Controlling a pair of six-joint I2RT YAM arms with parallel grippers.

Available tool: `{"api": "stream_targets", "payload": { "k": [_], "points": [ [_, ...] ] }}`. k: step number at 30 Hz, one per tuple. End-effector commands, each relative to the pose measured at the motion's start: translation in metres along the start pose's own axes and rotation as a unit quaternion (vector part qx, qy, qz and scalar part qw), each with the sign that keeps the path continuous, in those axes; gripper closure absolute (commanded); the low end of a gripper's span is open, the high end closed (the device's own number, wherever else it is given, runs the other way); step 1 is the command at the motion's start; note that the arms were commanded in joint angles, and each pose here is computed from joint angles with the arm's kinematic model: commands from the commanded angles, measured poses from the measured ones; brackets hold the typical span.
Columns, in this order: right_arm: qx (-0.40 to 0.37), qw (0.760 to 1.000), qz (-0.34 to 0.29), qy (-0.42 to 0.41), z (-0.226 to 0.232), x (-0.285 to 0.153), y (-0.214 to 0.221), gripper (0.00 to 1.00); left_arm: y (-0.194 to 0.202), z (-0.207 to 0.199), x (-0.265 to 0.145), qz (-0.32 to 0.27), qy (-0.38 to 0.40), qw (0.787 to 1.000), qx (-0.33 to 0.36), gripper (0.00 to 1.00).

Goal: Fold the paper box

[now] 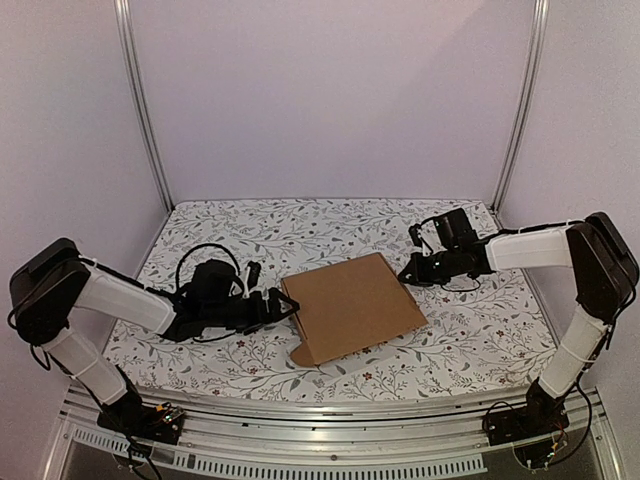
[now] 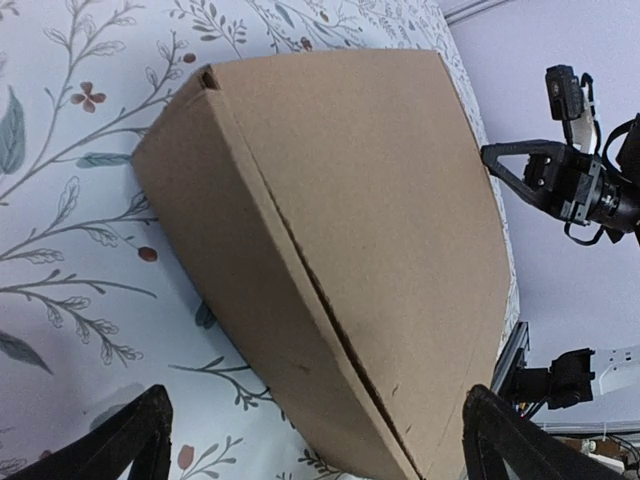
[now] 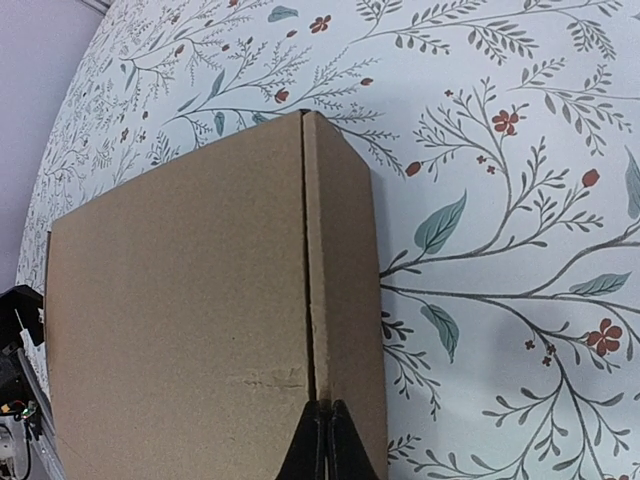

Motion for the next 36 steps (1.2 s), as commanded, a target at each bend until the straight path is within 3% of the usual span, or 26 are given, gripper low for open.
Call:
{"api": "stream_targets", "payload": {
  "k": [1,14,36],
  "points": [
    [0.011,0.999,0.039,0.025,-0.013,0.003,0.025,1.0,-0.005,0.0,0.006,-0.002,0.03,0.999,-0.019,0.01],
    [0.003,0.997,0.045,0.06,-0.023,0.0,0.036,1.0,-0.006,0.012,0.018,0.012,-0.008,0.999,-0.045,0.0],
    [0.021,0.994,0.063,0.082,-0.045,-0.002,0.047,1.0,-0.024,0.011,0.053,0.022,0.085,0.989,-0.121,0.0]
  ]
}}
Point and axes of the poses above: each gripper's point midway between its finger pads, its own x axis out along the fingers, its own z axis along the line the jaws close on, y = z × x, the point moved 7 cm from there along -x, back along the fingers
